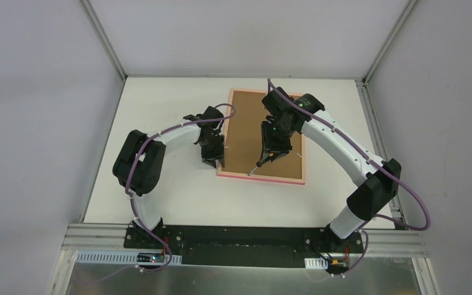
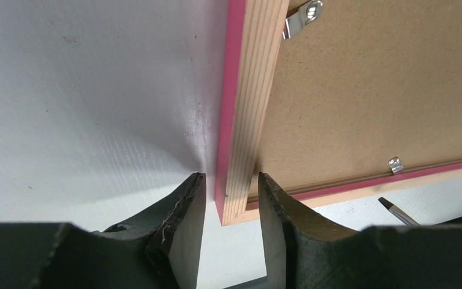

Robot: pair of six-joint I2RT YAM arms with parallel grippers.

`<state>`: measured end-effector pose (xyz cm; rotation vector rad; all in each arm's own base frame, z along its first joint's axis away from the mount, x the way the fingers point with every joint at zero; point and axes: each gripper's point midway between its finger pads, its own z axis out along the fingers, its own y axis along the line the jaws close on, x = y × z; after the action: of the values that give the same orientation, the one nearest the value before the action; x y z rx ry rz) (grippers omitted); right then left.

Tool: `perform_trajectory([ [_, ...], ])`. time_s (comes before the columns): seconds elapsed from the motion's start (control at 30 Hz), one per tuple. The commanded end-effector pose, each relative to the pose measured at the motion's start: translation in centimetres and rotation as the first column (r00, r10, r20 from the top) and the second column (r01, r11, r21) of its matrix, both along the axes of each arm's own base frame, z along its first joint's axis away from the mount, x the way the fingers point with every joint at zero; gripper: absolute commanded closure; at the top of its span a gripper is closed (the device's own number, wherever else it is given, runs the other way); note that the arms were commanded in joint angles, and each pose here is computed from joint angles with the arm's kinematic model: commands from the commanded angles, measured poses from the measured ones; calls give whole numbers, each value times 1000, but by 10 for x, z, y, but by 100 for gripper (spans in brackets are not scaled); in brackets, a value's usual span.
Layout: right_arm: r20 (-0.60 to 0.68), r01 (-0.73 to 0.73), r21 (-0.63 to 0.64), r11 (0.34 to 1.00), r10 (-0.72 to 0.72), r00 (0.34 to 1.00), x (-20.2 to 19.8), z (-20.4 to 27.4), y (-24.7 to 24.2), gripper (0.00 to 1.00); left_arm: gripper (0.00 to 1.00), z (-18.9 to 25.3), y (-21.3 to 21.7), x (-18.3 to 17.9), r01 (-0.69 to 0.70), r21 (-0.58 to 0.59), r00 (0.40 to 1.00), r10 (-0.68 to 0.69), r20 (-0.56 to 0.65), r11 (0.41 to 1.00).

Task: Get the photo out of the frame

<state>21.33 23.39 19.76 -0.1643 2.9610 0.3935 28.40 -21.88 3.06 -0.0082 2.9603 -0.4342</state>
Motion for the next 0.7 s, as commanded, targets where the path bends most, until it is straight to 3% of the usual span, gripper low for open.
perform_trajectory([
  [0.0, 54, -28, 51, 998, 26, 998, 0, 20, -2, 100, 65, 18, -3, 7, -3, -24, 999, 4, 52, 1000],
  [0.67, 59, -27, 33, 999, 25, 998, 10, 25, 9, 100, 100, 9, 5, -8, 2, -8, 1000, -2, 21, 1000],
])
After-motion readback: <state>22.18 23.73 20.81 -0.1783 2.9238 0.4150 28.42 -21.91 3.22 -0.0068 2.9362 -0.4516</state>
